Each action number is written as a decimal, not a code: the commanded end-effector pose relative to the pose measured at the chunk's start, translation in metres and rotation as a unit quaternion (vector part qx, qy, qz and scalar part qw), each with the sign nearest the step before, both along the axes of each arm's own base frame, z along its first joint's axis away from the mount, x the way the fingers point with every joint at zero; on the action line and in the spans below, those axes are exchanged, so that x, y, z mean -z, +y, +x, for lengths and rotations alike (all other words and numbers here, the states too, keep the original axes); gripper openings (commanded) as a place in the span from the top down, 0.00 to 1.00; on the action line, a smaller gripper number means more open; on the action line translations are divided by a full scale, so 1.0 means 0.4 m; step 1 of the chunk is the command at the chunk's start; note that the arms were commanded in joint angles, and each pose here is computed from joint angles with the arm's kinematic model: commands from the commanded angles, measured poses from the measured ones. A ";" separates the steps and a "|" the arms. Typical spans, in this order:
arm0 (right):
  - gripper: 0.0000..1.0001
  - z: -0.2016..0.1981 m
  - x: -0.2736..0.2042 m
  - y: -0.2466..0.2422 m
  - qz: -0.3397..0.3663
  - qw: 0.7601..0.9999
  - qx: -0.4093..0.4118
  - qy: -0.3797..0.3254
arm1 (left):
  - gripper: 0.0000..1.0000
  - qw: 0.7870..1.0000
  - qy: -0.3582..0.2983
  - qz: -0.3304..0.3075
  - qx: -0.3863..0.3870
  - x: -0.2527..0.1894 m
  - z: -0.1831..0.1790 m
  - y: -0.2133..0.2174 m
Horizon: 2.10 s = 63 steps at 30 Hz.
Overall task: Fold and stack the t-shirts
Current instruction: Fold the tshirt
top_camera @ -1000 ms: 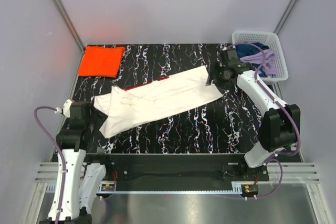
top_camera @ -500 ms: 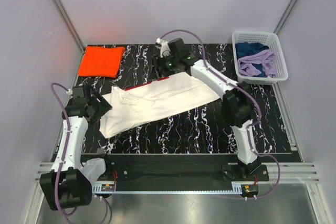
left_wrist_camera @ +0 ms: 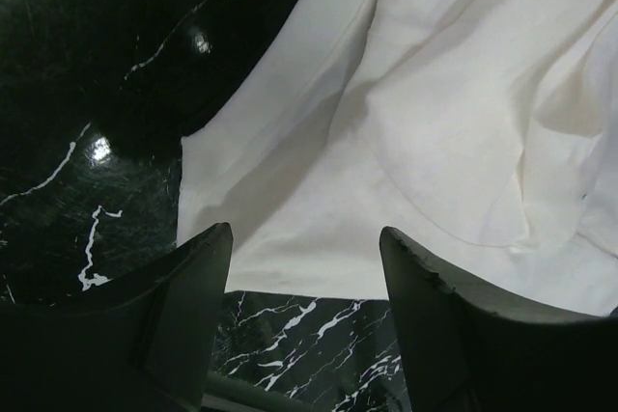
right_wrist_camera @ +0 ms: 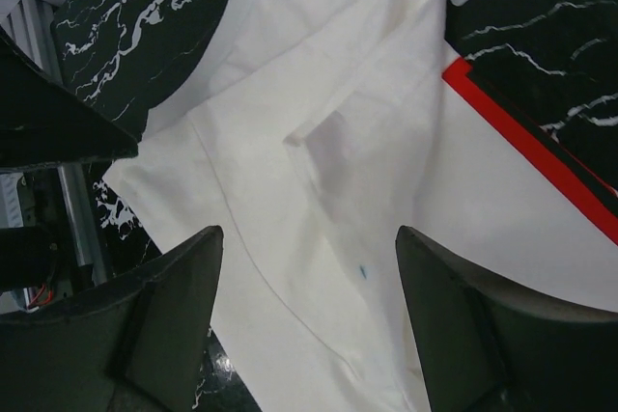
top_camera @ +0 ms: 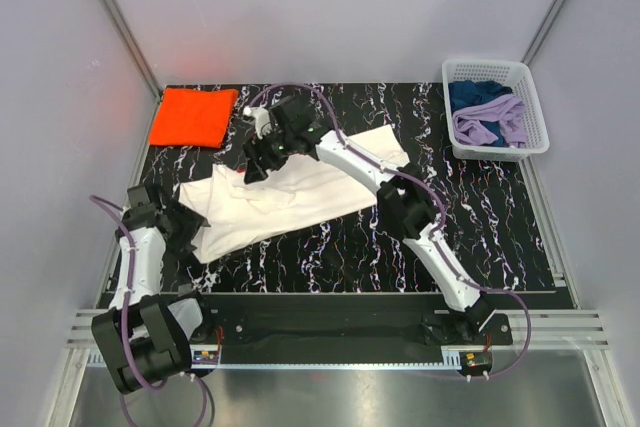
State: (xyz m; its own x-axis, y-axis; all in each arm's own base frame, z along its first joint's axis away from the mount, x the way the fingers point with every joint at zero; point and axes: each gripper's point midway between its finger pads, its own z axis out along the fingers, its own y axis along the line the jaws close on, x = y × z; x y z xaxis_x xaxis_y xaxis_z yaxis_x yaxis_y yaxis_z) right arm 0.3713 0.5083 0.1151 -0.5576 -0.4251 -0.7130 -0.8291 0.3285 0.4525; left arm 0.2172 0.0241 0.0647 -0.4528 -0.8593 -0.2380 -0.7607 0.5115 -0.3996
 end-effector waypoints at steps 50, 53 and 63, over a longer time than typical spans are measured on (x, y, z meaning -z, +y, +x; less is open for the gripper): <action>0.93 0.236 0.042 0.015 -0.048 0.966 0.185 -0.174 | 0.92 0.988 0.073 -0.081 -0.112 0.097 -0.112 -0.048; 0.92 0.254 0.055 0.005 -0.053 0.964 0.187 -0.179 | 0.93 0.986 0.079 -0.081 -0.119 0.098 -0.119 -0.048; 0.75 0.299 0.101 -0.047 -0.064 0.964 0.204 -0.161 | 0.98 0.985 0.094 -0.067 -0.129 0.091 -0.136 -0.034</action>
